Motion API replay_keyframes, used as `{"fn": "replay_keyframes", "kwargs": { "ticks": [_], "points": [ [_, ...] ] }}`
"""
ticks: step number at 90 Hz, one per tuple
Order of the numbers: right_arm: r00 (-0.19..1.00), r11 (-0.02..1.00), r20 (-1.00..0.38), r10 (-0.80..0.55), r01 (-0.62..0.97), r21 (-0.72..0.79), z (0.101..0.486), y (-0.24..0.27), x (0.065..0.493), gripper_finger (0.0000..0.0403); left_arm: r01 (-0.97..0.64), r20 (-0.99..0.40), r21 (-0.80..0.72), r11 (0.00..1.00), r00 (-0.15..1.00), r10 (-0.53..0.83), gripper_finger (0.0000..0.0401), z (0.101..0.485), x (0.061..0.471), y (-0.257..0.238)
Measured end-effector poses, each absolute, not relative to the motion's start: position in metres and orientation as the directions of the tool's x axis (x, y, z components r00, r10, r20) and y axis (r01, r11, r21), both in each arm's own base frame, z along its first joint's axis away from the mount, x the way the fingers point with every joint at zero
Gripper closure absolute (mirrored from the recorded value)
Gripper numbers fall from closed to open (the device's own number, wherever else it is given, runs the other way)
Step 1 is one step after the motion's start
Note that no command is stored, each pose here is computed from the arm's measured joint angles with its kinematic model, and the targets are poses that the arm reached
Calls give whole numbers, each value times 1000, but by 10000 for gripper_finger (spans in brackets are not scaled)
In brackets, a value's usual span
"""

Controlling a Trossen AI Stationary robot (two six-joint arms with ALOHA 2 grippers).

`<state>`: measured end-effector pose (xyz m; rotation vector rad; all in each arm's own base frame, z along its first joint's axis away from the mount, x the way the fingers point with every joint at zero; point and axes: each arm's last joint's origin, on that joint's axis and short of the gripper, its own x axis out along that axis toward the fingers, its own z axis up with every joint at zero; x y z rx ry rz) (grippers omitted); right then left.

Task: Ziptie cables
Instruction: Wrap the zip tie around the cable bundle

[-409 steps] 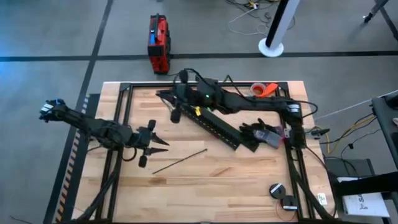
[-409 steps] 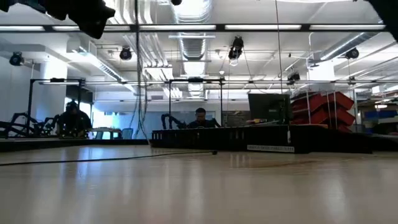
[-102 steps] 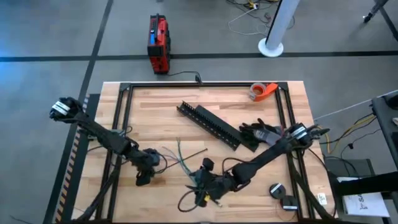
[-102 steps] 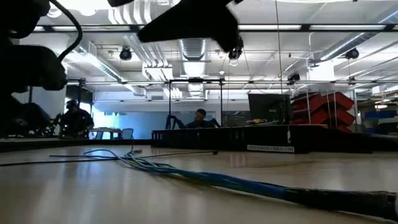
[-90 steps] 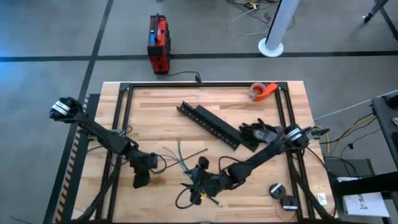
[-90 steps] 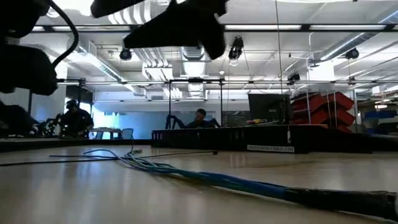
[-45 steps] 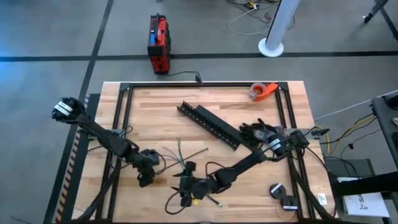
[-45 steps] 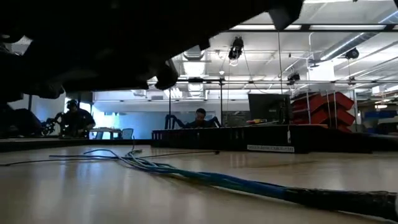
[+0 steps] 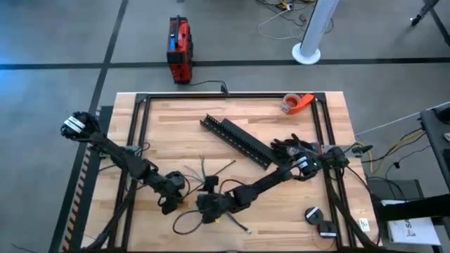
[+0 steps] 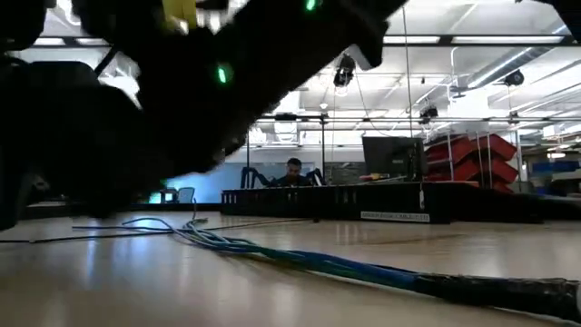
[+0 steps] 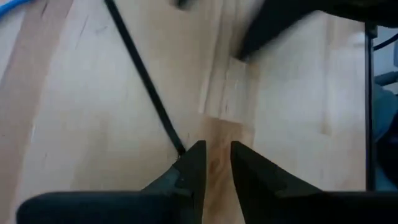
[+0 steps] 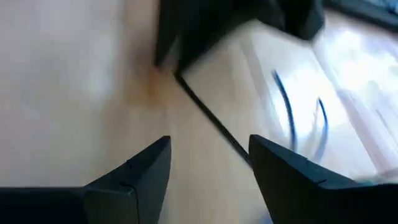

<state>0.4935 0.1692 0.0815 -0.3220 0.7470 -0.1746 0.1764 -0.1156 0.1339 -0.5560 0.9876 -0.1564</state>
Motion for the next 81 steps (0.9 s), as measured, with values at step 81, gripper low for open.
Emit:
{"fn": "replay_keyframes", "kwargs": {
  "ticks": [81],
  "points": [
    [684, 959, -709, 169, -281, -42, 66, 107, 528, 328, 148, -444, -280, 949, 856, -265, 342, 192, 134, -97]
  ]
}}
